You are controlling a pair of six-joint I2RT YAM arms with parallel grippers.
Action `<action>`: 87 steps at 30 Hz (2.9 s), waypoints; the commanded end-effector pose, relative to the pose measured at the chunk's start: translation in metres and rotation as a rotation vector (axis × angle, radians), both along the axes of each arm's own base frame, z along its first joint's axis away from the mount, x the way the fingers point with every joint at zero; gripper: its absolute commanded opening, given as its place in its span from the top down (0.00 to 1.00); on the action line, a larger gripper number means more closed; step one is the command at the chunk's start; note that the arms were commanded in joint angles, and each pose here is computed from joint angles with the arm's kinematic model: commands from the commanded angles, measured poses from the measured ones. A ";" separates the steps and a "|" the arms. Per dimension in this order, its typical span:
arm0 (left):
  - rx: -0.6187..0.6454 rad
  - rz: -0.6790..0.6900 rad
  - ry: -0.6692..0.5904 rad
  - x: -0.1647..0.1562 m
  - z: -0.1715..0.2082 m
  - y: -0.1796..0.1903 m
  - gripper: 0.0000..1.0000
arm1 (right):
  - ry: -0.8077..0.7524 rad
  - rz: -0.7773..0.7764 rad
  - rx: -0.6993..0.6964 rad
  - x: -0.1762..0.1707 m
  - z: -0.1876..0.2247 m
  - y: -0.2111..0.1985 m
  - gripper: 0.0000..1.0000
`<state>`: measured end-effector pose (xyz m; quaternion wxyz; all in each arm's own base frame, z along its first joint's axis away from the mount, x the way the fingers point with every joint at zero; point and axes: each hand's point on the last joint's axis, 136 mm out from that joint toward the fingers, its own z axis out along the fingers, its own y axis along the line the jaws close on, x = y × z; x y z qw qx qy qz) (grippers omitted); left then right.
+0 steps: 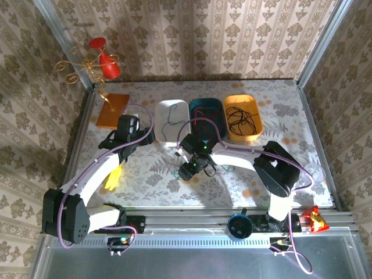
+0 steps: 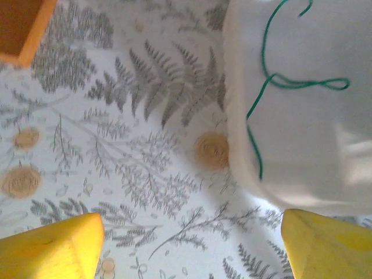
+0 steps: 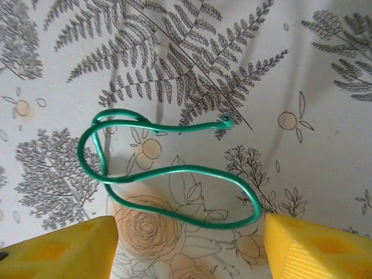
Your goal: Untangle the cables
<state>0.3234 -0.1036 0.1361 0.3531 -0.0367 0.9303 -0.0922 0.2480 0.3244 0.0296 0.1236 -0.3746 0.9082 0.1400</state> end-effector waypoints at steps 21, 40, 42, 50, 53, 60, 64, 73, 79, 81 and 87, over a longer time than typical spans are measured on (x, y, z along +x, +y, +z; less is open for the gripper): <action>-0.361 -0.458 -0.127 -0.004 0.047 -0.100 0.20 | -0.055 -0.158 0.196 0.028 0.055 -0.024 1.00; -0.522 -0.783 -0.035 -0.042 0.036 -0.181 0.54 | -0.060 -0.444 0.557 0.074 0.129 -0.038 1.00; -0.517 -0.774 -0.029 -0.041 0.032 -0.181 0.72 | -0.064 -0.474 0.571 0.079 0.132 -0.041 1.00; -0.443 -0.592 -0.075 -0.019 0.014 -0.159 1.00 | -0.110 -0.732 0.614 0.099 0.132 -0.082 1.00; -0.478 -0.582 -0.095 -0.019 0.018 -0.160 1.00 | -0.109 -0.836 0.665 0.104 0.131 -0.097 1.00; -0.510 -0.585 -0.113 -0.019 0.019 -0.162 1.00 | -0.077 -0.929 0.722 0.119 0.131 -0.098 1.00; -0.502 -0.502 -0.124 -0.007 0.018 -0.151 0.74 | -0.110 -0.866 0.596 0.130 0.133 -0.085 1.00; -0.163 0.251 -0.422 0.011 0.052 0.010 0.23 | -0.047 -0.685 0.278 0.163 0.105 -0.060 1.00; -0.019 0.360 -0.462 -0.004 0.072 0.058 0.22 | 0.022 -0.570 0.173 0.181 0.086 -0.040 0.98; -0.012 0.352 -0.451 -0.008 0.070 0.059 0.22 | 0.046 -0.534 0.161 0.185 0.084 -0.030 0.97; -0.039 0.266 -0.423 -0.004 0.062 0.042 0.22 | 0.027 -0.440 0.195 0.187 0.095 -0.004 0.73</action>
